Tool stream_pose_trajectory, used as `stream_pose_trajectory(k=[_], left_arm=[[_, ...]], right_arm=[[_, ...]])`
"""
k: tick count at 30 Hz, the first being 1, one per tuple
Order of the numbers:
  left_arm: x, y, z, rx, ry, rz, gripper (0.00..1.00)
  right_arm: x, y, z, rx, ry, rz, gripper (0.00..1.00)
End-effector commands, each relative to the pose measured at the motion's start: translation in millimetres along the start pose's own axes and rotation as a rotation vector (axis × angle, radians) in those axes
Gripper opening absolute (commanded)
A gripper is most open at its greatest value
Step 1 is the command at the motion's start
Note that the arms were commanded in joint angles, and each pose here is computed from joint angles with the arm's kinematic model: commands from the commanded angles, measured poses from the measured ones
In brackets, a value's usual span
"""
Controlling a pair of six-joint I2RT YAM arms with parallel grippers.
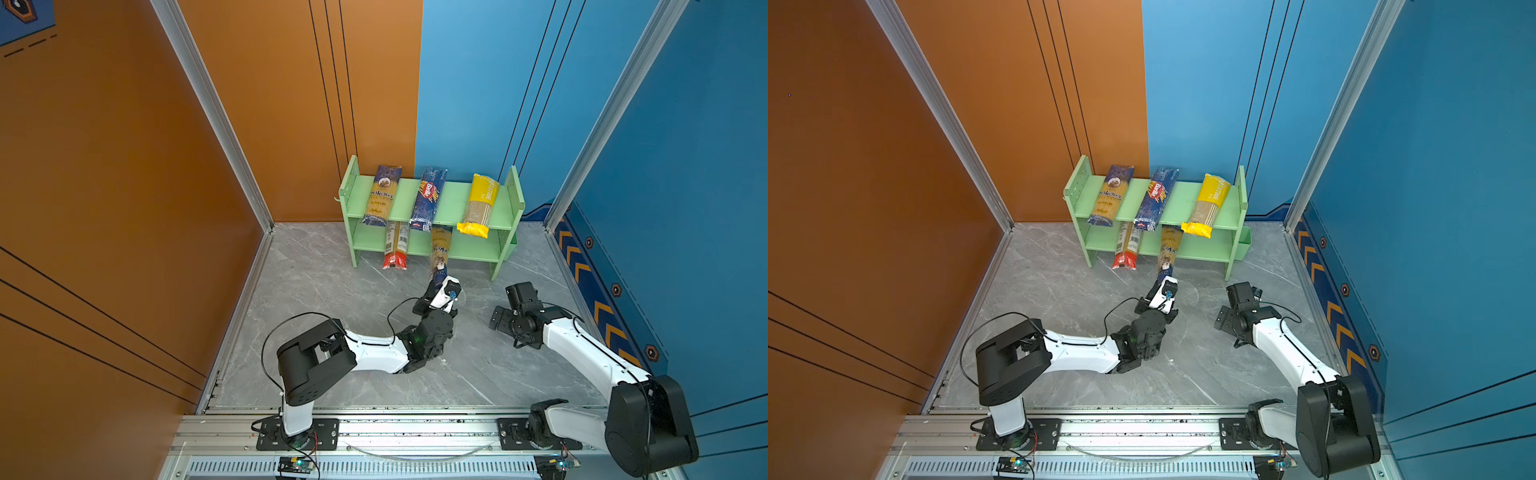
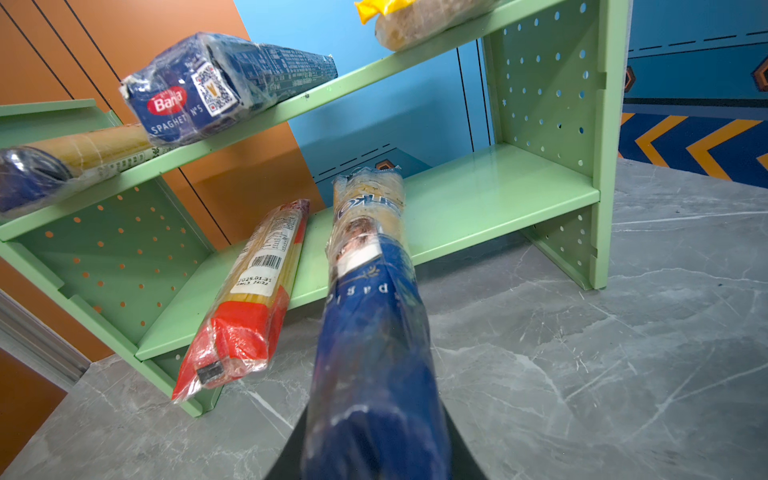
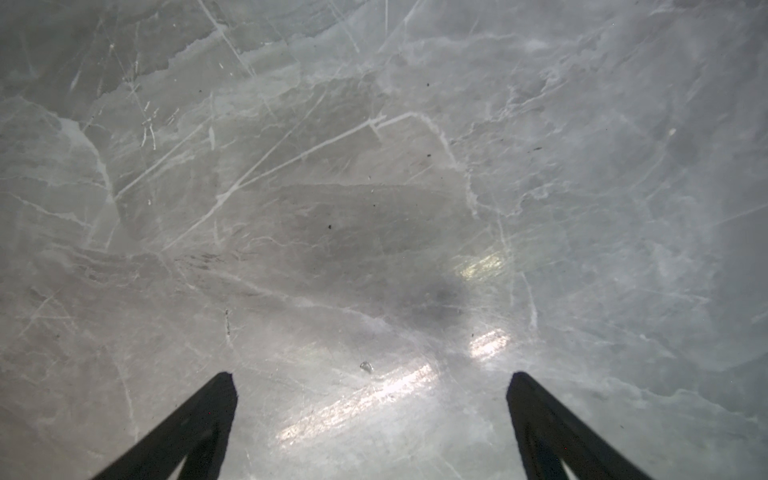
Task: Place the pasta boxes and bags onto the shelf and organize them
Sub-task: 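Push the blue-and-yellow bag onto the lower tier beside the red-and-white bag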
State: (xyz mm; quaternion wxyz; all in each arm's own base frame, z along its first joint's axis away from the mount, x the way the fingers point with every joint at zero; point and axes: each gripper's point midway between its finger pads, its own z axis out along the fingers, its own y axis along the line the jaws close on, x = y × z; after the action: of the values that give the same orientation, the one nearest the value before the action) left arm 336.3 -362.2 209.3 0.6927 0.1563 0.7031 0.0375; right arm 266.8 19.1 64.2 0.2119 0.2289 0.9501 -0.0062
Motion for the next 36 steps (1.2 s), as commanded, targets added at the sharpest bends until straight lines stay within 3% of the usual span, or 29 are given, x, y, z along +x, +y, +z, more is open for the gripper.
stream_pose_trajectory(k=[1, 36], left_arm=[[-61, 12, 8, -0.023, -0.145, -0.186, 0.0], [-43, -3, 60, -0.021, -0.115, -0.18, 0.0]], right_arm=[[-2, -7, -5, 0.026, -0.003, -0.006, 1.0], [-3, -16, -7, 0.03, -0.005, 0.011, 1.0]])
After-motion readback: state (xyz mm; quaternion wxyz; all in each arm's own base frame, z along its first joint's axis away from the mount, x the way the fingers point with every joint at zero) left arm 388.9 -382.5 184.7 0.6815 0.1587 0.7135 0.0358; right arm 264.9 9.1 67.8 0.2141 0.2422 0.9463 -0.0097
